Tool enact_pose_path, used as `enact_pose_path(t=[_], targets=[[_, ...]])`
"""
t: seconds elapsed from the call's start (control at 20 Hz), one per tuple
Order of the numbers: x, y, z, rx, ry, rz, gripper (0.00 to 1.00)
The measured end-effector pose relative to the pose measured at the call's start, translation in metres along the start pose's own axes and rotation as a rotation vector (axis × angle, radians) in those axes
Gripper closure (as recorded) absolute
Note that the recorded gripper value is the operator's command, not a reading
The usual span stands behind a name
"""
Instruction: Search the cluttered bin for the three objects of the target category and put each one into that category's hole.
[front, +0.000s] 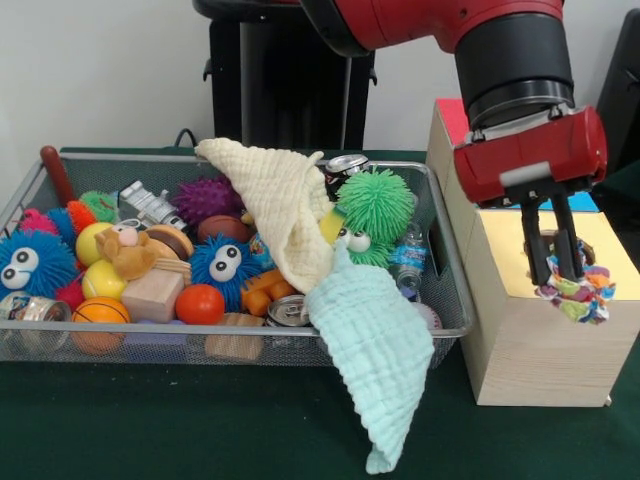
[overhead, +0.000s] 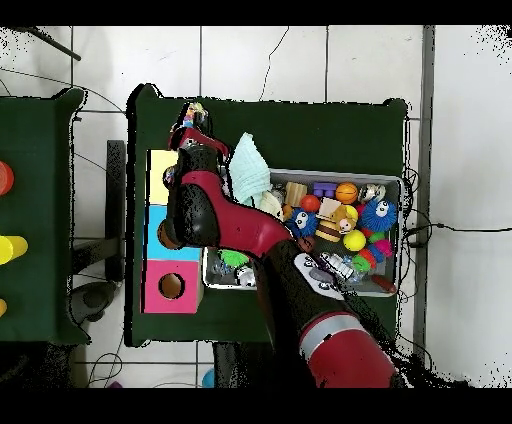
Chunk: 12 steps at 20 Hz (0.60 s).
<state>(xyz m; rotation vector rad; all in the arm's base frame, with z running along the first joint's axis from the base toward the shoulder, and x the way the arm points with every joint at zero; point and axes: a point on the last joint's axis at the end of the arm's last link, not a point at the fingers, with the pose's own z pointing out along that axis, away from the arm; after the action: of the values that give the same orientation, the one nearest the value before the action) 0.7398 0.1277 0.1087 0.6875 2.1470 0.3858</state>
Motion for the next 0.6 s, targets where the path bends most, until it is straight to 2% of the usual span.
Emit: enact_pose_path(t=[0.5, 0.6], targets=[[-0.024, 0.023, -0.02, -0.003, 0.03, 0.002, 1.0], [-0.026, 0.026, -0.022, -0.001, 0.05, 0.003, 1.0]])
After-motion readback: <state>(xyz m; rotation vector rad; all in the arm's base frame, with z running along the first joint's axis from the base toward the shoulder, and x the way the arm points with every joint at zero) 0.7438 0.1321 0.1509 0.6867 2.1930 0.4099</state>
